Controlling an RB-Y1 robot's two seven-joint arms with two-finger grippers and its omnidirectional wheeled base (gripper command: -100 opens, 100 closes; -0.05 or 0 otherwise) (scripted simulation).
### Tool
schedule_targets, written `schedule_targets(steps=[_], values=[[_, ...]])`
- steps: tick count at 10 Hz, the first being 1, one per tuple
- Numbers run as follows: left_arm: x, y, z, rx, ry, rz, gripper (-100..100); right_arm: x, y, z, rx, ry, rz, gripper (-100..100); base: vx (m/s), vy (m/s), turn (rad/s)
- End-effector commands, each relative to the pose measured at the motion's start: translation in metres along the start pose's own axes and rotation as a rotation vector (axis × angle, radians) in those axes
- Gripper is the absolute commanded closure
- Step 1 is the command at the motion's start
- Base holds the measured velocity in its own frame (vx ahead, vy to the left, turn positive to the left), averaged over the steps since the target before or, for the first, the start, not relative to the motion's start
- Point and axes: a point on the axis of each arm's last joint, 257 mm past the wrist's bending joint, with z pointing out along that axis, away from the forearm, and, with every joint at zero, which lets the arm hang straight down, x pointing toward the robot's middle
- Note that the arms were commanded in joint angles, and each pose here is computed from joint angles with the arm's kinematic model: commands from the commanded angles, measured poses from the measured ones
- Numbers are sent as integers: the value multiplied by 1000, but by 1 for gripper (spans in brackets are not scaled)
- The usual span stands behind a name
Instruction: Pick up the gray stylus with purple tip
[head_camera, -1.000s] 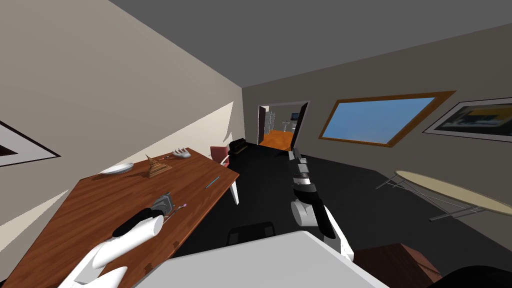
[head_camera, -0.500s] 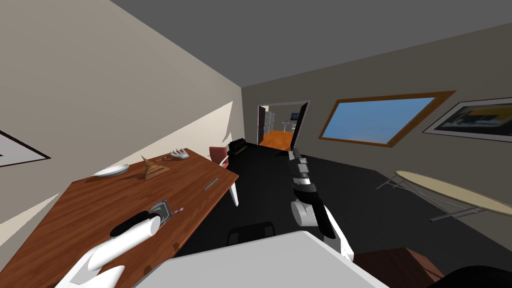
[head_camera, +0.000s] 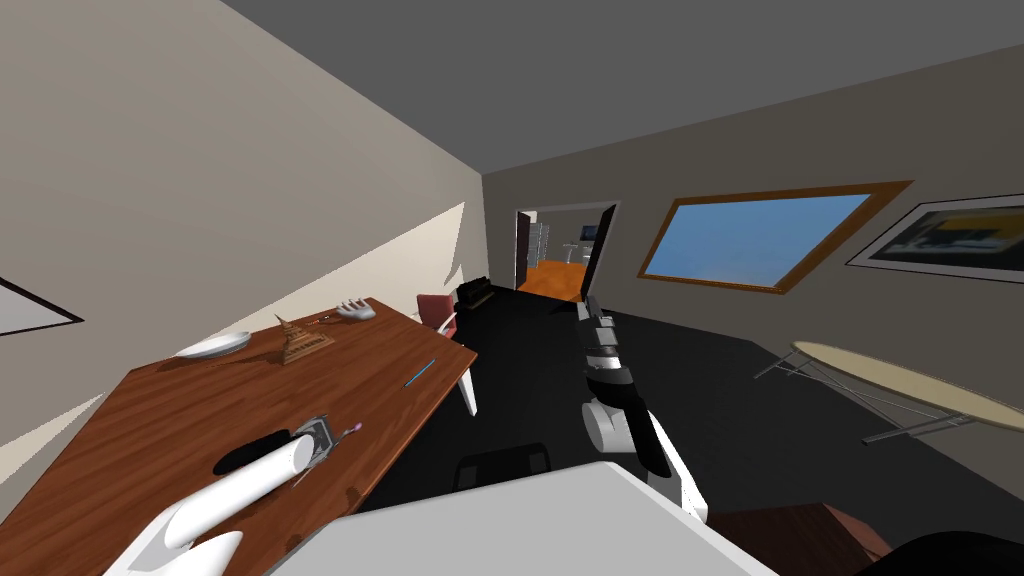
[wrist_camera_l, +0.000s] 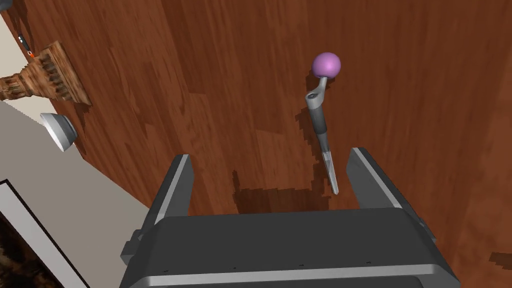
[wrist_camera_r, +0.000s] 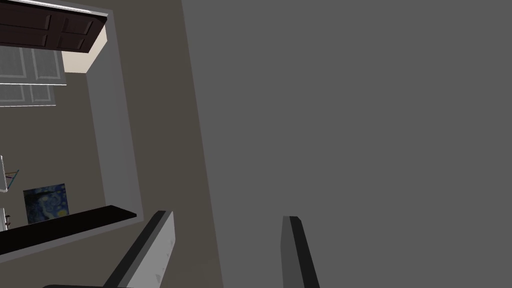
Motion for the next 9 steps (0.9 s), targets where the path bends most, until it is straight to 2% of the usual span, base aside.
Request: schedule_targets(steps=[1, 3, 4, 5, 6, 9], values=[[-2, 9, 2, -33, -10, -16, -100, 0, 0, 0, 0, 0, 0, 0, 37, 10, -7], [-16, 30, 8, -124, -39, -77, -100, 0, 0, 0, 0, 0, 0, 0, 46, 19, -17], [-16, 33, 7, -136, -42, -77, -100, 0, 0, 0, 0, 0, 0, 0, 59, 30, -6], [-23, 44, 9, -181, -57, -105, -100, 0, 0, 0, 0, 0, 0, 0, 53, 18, -13], [-23, 44, 9, -183, -57, -105, -100, 0, 0, 0, 0, 0, 0, 0, 31, 10, -3], [-39, 69, 9, -298, -98, -180, -100, 0, 0, 0, 0, 0, 0, 0, 44, 19, -15]])
